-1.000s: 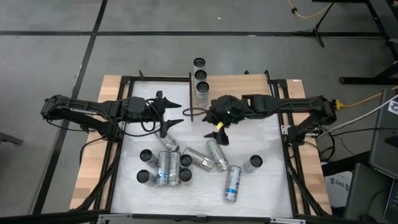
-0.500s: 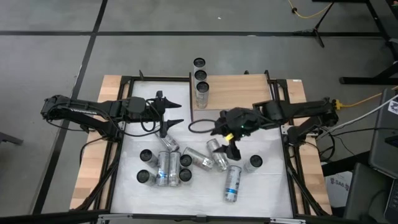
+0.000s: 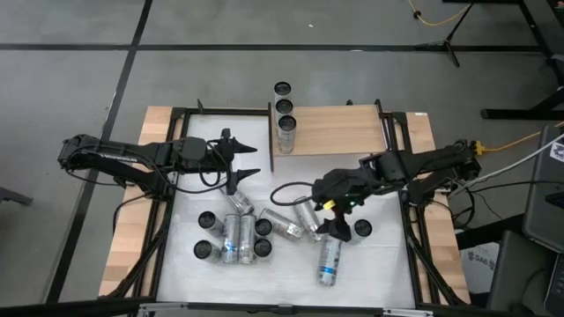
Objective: Place canned beverage on shelf
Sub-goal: Put the blue soda can on the shelf
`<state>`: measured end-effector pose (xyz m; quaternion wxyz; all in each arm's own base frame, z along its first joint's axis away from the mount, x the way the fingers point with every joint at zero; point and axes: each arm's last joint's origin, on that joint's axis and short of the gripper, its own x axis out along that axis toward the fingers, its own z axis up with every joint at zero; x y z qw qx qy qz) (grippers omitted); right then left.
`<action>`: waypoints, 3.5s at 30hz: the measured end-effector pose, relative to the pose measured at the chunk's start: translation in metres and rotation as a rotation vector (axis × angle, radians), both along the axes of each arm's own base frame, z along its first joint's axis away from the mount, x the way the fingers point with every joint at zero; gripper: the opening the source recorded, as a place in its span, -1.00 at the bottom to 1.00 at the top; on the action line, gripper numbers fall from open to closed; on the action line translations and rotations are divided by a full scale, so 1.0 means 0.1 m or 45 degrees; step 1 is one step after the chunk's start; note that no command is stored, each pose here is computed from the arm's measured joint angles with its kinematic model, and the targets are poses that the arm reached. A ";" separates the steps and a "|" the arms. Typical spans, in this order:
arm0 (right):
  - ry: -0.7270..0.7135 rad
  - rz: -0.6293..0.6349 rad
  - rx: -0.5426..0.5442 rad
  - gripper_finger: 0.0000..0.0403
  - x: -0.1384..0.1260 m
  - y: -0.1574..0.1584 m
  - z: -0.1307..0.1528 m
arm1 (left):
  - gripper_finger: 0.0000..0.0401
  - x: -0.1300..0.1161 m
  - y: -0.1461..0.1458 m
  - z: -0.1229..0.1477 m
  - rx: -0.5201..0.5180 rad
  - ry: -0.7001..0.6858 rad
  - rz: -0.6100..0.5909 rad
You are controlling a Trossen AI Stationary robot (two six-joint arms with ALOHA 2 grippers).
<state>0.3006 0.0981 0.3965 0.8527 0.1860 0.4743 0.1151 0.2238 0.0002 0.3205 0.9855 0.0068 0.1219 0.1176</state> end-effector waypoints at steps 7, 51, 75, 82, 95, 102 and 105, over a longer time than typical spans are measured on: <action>0.409 -0.070 -0.091 0.62 -0.27 0.00 -0.15 | 0.41 0.00 0.00 0.00 -0.001 0.000 0.000; 0.838 0.011 -0.446 0.62 -0.64 0.39 -1.09 | 0.41 0.00 0.00 0.00 -0.034 -0.008 0.009; 0.870 -0.024 -0.419 0.15 -0.65 0.40 -1.28 | 0.41 0.00 0.00 0.00 -0.034 -0.008 0.009; 0.937 -0.022 -0.340 0.22 -0.63 0.34 -1.23 | 0.41 0.00 0.00 0.00 -0.034 -0.008 0.009; 0.802 -0.077 -0.233 0.20 -0.41 -0.15 -0.57 | 0.41 0.00 0.00 0.00 -0.033 -0.008 0.009; 0.564 -0.187 -0.189 0.21 -0.30 -0.58 -0.15 | 0.41 0.00 0.00 0.00 -0.033 -0.008 0.009; 0.461 -0.233 -0.215 0.21 -0.29 -0.78 0.02 | 0.41 0.00 0.00 0.00 -0.033 -0.008 0.009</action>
